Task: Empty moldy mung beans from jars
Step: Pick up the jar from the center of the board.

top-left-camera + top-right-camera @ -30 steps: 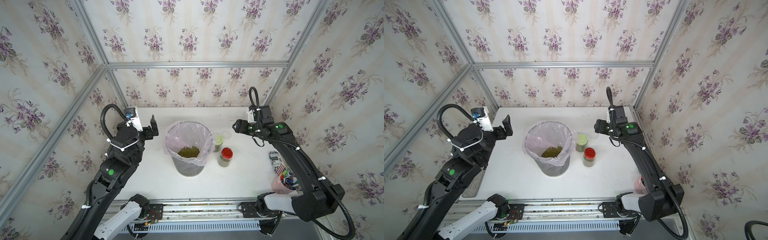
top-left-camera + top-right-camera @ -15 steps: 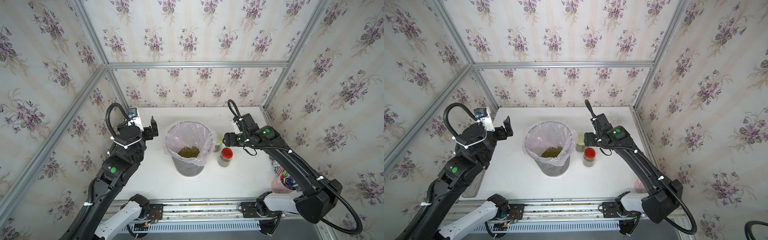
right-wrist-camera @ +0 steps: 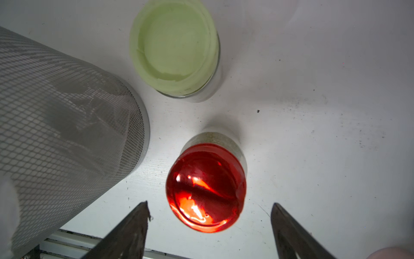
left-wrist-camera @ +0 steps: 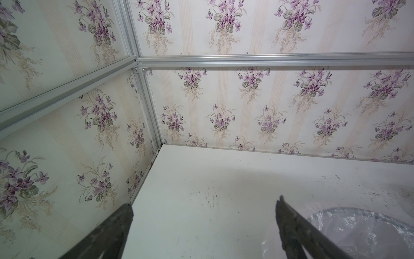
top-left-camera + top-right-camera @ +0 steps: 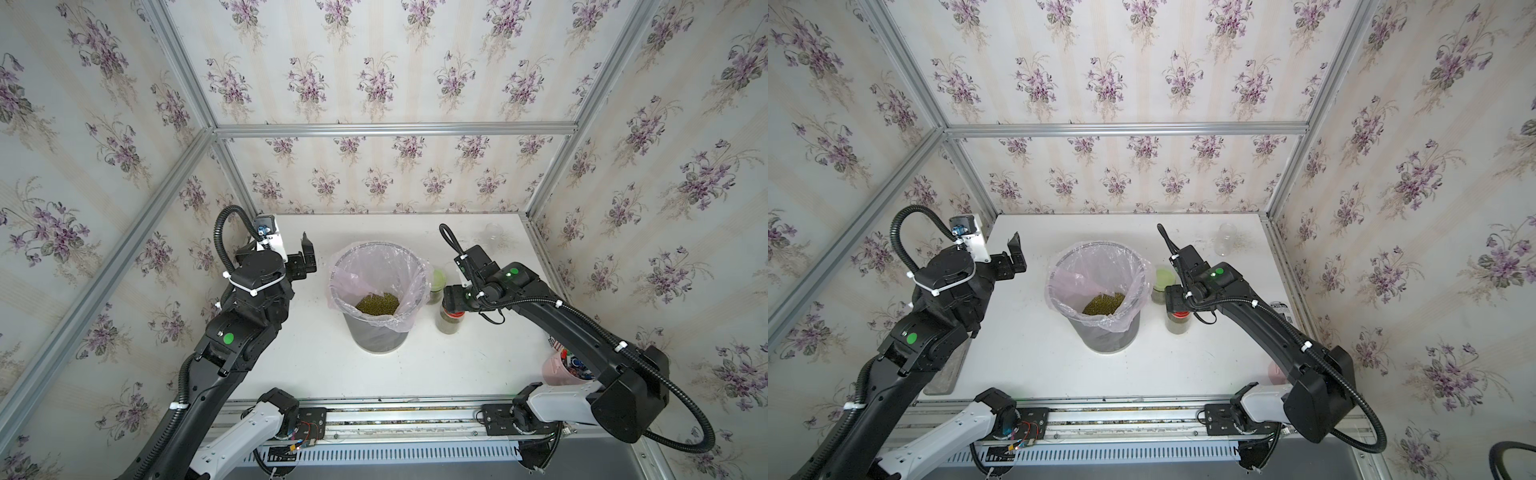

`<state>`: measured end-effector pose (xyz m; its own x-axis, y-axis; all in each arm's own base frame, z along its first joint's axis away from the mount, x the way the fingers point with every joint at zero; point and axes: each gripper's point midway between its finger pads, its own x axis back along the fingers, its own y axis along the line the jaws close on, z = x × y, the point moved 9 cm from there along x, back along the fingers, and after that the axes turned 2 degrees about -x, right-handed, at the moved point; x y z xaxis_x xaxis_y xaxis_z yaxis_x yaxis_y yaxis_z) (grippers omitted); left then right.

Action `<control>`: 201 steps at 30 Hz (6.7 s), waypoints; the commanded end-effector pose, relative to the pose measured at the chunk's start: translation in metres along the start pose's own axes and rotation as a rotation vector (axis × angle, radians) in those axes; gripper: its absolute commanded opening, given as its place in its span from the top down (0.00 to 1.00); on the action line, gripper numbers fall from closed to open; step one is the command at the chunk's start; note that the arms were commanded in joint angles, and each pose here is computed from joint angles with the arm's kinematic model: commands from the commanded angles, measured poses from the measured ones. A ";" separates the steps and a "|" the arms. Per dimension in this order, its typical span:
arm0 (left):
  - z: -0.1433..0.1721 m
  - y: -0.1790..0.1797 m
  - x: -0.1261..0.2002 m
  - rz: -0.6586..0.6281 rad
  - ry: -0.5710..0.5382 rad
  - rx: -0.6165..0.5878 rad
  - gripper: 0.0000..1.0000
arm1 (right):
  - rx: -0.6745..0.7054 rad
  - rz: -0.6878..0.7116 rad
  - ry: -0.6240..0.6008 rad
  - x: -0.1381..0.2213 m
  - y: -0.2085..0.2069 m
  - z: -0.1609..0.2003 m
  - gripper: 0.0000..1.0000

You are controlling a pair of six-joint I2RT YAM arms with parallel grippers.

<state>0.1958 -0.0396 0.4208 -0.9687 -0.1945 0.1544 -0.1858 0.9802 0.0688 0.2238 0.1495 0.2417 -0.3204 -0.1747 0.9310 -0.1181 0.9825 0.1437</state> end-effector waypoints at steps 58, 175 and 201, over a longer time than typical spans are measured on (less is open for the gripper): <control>-0.001 0.003 0.003 -0.007 -0.012 0.034 0.00 | 0.048 0.090 0.093 -0.050 -0.002 0.002 0.23; -0.004 0.001 0.000 0.010 -0.011 0.016 0.00 | 0.062 0.050 0.070 -0.017 0.001 -0.013 0.30; -0.046 -0.058 0.030 0.811 -0.179 -0.322 0.01 | 0.015 -0.138 -0.117 0.106 0.012 -0.067 0.31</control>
<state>0.1946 -0.0857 0.4670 -0.9200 0.3706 0.1278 0.3893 0.9022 0.1859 0.2509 0.1433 0.3559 -0.4077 -0.2743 0.8709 -0.1669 0.9601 0.2243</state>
